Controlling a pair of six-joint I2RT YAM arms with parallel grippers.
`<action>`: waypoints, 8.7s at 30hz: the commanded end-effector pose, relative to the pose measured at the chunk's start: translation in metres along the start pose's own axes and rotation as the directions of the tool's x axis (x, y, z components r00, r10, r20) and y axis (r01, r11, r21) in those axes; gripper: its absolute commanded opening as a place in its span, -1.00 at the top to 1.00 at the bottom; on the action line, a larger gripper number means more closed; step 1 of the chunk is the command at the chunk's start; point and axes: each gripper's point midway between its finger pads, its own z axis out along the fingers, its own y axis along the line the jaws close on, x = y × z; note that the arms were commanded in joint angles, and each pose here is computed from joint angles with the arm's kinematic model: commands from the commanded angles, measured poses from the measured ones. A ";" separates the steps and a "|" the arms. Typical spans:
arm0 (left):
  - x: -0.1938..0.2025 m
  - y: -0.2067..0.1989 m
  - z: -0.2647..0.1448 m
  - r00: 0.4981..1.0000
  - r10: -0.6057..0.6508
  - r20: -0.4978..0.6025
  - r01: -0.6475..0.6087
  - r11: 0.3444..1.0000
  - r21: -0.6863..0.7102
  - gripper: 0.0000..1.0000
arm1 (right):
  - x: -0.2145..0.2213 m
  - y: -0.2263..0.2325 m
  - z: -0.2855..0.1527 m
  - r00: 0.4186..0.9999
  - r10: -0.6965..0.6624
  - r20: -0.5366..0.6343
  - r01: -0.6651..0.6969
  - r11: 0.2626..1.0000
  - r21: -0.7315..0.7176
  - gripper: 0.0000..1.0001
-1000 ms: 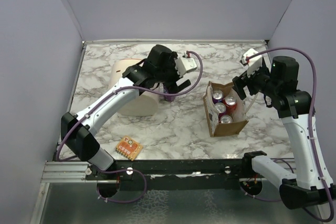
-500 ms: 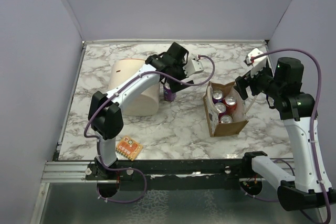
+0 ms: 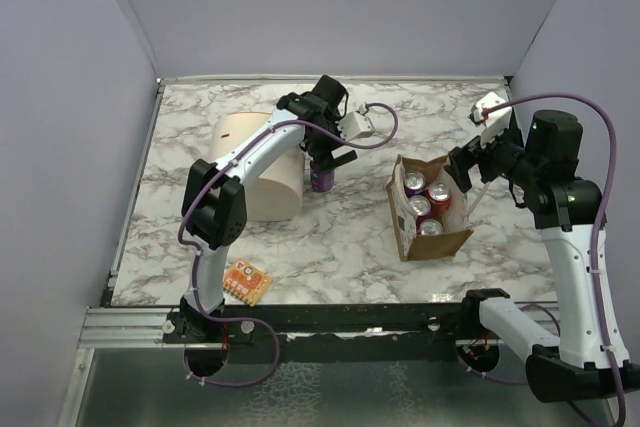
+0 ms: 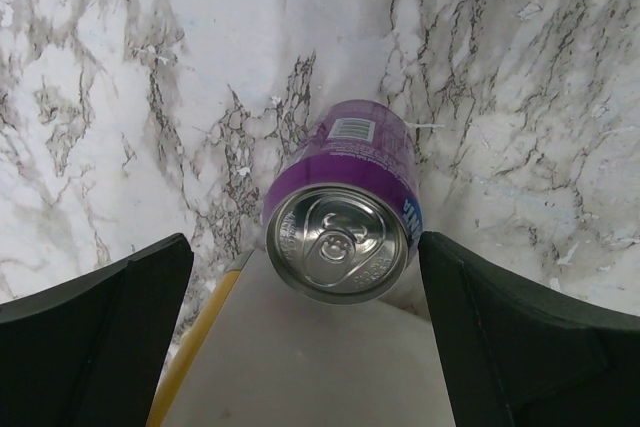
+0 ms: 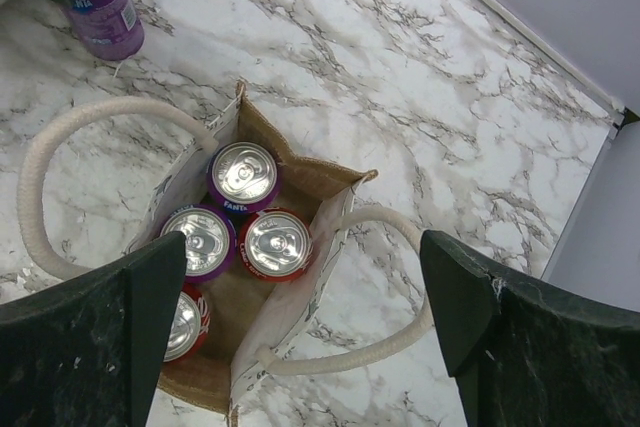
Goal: Place the beverage into the canvas bag
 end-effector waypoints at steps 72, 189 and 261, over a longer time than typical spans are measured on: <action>-0.230 -0.184 -0.209 0.662 0.115 0.741 -0.284 0.953 0.107 1.00 | 0.101 -0.063 0.016 0.923 0.337 -0.185 -0.268 0.910 0.317 -0.09; -0.240 -0.281 -0.029 0.870 -0.080 0.486 -0.142 0.905 0.402 0.93 | 0.117 -0.036 0.019 0.900 0.365 -0.240 -0.325 0.926 0.189 0.30; -0.211 -0.311 0.008 0.851 -0.007 0.526 -0.284 0.835 0.471 0.30 | 0.062 -0.020 0.022 0.913 0.378 -0.151 -0.385 0.923 -0.019 0.98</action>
